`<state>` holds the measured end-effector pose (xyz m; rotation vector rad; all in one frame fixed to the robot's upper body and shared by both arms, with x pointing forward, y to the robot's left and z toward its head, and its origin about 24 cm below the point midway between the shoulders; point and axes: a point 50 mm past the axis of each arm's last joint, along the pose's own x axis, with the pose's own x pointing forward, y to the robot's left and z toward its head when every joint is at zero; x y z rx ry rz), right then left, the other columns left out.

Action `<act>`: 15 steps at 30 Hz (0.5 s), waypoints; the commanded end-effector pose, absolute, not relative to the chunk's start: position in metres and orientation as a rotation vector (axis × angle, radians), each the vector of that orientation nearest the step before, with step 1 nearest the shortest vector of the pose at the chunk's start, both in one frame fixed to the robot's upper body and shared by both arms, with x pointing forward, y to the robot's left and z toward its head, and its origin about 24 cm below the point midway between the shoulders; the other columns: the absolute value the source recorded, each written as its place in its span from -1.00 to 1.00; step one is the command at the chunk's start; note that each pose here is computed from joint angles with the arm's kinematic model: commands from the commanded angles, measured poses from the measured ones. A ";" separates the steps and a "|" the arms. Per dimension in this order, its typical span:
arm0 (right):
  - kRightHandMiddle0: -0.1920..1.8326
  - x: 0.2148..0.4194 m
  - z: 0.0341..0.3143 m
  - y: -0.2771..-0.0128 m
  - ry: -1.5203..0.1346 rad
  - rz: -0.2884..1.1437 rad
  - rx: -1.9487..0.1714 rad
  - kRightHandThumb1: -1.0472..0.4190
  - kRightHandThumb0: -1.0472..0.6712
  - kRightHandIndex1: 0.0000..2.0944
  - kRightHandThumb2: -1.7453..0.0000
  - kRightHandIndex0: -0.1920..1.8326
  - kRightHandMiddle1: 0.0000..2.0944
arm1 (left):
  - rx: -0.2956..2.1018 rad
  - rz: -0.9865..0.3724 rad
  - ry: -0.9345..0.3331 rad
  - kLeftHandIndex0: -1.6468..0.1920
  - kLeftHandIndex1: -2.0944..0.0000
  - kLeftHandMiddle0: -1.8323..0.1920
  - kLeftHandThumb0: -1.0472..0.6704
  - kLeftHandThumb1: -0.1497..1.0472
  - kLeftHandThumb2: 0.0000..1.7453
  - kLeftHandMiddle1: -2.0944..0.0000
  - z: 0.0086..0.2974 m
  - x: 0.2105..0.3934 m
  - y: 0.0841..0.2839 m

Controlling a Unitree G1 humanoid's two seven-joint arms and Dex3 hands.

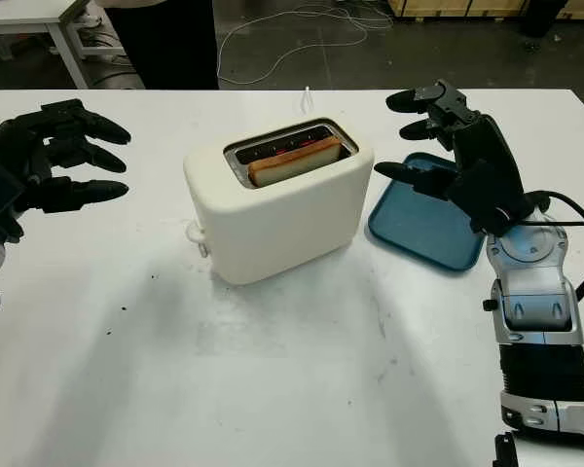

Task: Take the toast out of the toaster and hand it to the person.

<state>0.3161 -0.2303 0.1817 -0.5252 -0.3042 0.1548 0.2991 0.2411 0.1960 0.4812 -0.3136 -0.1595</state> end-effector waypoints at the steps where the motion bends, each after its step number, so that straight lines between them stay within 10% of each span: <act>1: -0.64 0.315 0.181 -0.229 -0.306 0.149 -0.519 -0.64 -0.53 0.14 1.00 -0.74 -0.20 | 0.467 -0.150 -0.320 0.16 0.08 0.23 -1.00 0.27 -1.00 -0.04 0.195 0.298 0.243; 15: -0.65 0.311 0.177 -0.234 -0.298 0.120 -0.495 -0.66 -0.55 0.12 1.00 -0.74 -0.21 | 0.482 -0.152 -0.322 0.17 0.09 0.25 -1.00 0.29 -0.99 -0.04 0.196 0.295 0.244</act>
